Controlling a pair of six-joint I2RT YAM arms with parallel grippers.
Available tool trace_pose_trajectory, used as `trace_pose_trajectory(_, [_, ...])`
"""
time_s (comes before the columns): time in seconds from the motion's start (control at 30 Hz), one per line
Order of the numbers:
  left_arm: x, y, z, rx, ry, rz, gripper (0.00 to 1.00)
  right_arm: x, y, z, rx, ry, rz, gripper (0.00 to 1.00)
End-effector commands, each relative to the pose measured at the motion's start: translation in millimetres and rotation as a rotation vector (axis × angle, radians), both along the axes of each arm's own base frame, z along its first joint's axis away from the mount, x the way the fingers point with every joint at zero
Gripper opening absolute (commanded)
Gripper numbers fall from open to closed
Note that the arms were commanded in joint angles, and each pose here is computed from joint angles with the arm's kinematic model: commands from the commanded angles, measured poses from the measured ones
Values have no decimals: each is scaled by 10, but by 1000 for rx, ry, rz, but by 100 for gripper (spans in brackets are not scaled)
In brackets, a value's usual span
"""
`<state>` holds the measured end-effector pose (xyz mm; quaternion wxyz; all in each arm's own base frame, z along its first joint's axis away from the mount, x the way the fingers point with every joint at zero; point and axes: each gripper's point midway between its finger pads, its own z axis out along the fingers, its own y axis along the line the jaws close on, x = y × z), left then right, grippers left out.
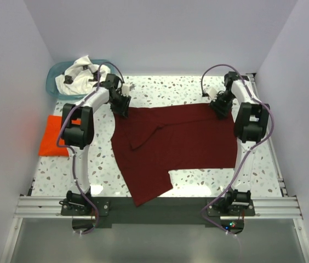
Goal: Fold and stack the t-shirts
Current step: Fold the tshirt
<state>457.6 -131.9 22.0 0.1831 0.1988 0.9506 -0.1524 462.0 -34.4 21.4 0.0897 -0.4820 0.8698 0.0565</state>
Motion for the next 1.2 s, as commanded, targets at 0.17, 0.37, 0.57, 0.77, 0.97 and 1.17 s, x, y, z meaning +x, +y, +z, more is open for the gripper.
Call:
trace_pose_trajectory(0.17, [619, 487, 32, 148, -129, -29, 34, 46, 377, 546, 133, -70, -90, 47])
trace_pose_trajectory(0.37, [578, 64, 858, -88, -300, -252, 48, -7, 136, 914, 82, -171, -181, 47])
trace_pose_trajectory(0.57, [211, -445, 1218, -188, -340, -407, 54, -121, -82, 769, 41, -209, -330, 47])
trace_pose_trajectory(0.77, [-286, -799, 983, -166, -251, -523, 56, -47, -199, 547, -43, -282, -337, 49])
trace_pose_trajectory(0.97, [-497, -966, 714, -127, -173, -549, 56, 103, -212, 334, -80, -308, -351, 50])
trace_pose_trajectory(1.17, [-477, -1109, 580, -80, -183, -570, 57, 260, -172, 294, -115, -351, -327, 48])
